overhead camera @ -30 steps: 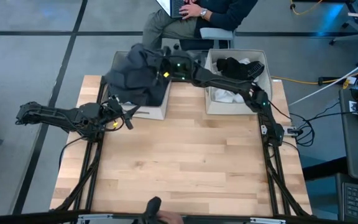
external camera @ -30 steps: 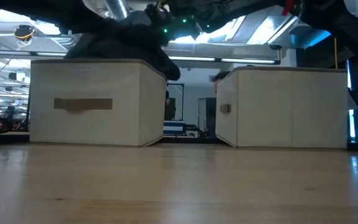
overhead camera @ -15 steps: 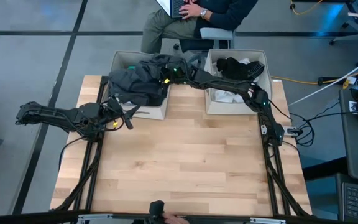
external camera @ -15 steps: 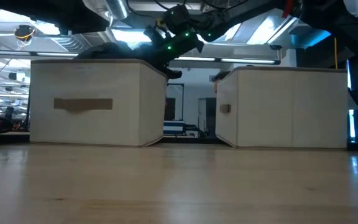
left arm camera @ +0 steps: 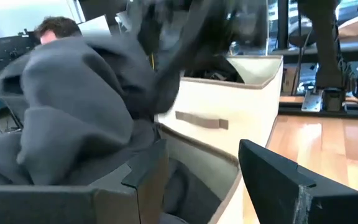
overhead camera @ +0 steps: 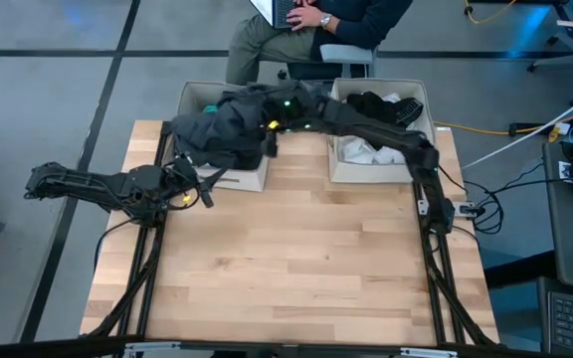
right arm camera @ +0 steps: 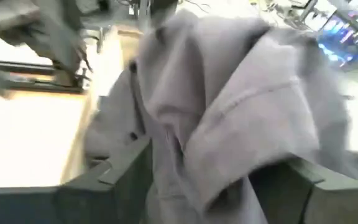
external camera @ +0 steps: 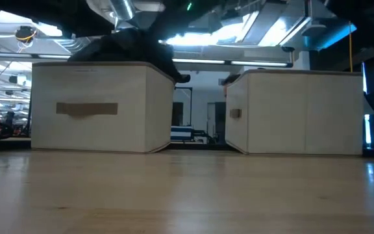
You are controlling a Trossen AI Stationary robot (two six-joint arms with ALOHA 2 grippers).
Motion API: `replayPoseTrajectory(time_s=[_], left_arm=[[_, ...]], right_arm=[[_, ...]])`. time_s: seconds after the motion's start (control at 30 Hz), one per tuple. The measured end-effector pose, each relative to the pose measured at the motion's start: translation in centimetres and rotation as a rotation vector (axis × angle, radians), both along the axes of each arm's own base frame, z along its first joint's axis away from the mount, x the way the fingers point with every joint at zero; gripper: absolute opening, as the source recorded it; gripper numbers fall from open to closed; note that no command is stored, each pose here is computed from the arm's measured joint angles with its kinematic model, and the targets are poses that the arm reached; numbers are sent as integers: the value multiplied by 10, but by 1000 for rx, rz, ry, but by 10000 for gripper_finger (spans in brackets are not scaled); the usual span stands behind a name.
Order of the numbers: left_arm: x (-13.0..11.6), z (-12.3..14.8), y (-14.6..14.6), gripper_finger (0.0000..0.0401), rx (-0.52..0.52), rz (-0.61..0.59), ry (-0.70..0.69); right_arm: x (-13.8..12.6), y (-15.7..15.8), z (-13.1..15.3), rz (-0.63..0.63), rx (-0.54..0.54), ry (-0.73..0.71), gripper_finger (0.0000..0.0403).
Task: Sort clothes
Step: Put the gray shorts into the left laundry organizer
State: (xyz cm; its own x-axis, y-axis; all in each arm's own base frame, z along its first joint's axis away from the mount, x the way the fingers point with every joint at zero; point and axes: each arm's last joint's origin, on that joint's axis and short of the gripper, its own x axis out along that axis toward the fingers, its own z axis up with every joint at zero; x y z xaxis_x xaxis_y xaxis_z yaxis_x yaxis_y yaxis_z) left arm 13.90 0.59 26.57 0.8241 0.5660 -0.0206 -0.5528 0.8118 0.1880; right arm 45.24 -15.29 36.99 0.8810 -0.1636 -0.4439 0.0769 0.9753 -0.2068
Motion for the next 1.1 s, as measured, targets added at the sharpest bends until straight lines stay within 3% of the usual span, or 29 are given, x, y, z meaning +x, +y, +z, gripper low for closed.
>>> replayPoseTrajectory(time_s=[0.17, 0.4, 0.7, 0.83, 0.97, 1.1], left_arm=[[5, -3, 1, 186, -10, 12, 12], [26, 6, 14, 186, -49, 101, 38], [68, 77, 57, 186, -97, 303, 135], [84, 104, 85, 186, -147, 290, 198], [96, 117, 116, 186, -225, 301, 261], [103, 111, 144, 186, -313, 324, 343]], right_arm=[[-36, 18, 48, -49, -29, 102, 272], [-91, 34, 91, -156, -75, 140, 266], [-121, 39, 102, -290, -120, 227, 264], [-125, 36, 94, -377, -162, 325, 264], [-131, 36, 92, -434, -163, 375, 264], [-135, 37, 87, -449, -146, 438, 264]])
